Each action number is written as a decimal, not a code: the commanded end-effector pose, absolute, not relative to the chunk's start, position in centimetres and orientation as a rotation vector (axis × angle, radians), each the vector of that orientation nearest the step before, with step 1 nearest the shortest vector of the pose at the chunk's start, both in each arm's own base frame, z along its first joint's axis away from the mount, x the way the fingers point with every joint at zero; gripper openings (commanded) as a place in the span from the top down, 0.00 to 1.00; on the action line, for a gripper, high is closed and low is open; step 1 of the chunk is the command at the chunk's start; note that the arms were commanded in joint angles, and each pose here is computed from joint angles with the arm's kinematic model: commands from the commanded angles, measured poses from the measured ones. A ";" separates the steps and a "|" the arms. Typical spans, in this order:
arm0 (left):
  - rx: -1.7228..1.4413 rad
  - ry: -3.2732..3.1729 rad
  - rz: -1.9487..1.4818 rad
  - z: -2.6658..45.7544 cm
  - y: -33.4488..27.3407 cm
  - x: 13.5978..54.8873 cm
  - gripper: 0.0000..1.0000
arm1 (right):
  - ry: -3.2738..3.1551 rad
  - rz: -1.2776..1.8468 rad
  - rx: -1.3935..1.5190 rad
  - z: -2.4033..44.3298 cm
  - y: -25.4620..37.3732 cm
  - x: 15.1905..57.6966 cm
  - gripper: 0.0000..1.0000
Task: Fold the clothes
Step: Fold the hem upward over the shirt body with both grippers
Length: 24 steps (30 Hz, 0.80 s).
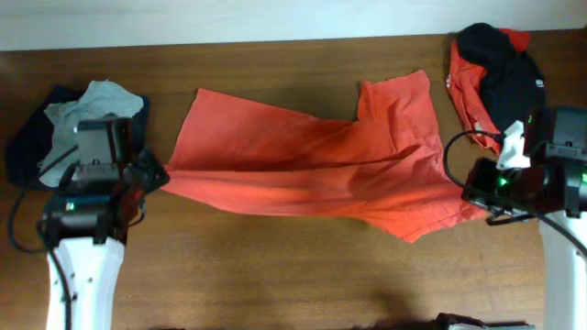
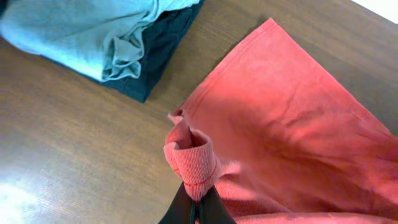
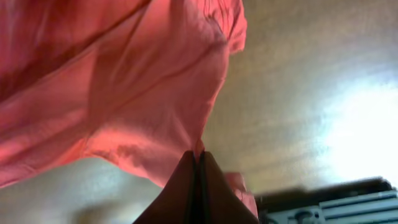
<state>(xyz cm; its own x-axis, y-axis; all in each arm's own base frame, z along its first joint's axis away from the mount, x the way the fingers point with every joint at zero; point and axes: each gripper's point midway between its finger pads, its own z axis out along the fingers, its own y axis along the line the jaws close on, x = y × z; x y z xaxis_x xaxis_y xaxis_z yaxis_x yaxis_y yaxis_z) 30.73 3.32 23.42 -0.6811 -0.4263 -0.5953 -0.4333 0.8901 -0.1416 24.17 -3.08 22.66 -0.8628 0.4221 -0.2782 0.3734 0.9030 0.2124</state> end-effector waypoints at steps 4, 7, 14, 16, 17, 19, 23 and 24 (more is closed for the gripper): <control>-0.571 2.315 -0.007 26.7 3.2 28.5 1.00 | 2.602 0.189 0.556 28.4 -2.9 22.4 0.96; -0.556 2.281 -0.043 27.7 2.8 27.9 1.00 | 2.530 0.172 0.512 31.8 -2.7 21.4 0.96; -0.507 2.228 -0.111 29.4 1.9 26.6 0.99 | 2.486 0.156 0.465 35.2 -2.2 19.2 0.96; -0.496 2.223 -0.126 29.7 1.7 26.4 0.99 | 2.506 0.159 0.470 35.0 -2.1 18.7 0.96; -0.490 2.224 -0.137 29.7 1.5 26.2 0.99 | 2.519 0.160 0.474 34.8 -2.0 18.4 0.96; -0.489 2.231 -0.143 29.6 1.4 25.8 1.00 | 2.519 0.163 0.468 34.7 -1.9 18.3 0.96; -0.470 2.275 -0.116 28.9 1.4 25.1 0.99 | 2.509 0.159 0.466 34.9 -1.9 18.0 0.96; -0.473 2.287 -0.111 28.7 1.5 25.0 1.00 | 2.509 0.157 0.467 34.9 -1.9 18.0 0.96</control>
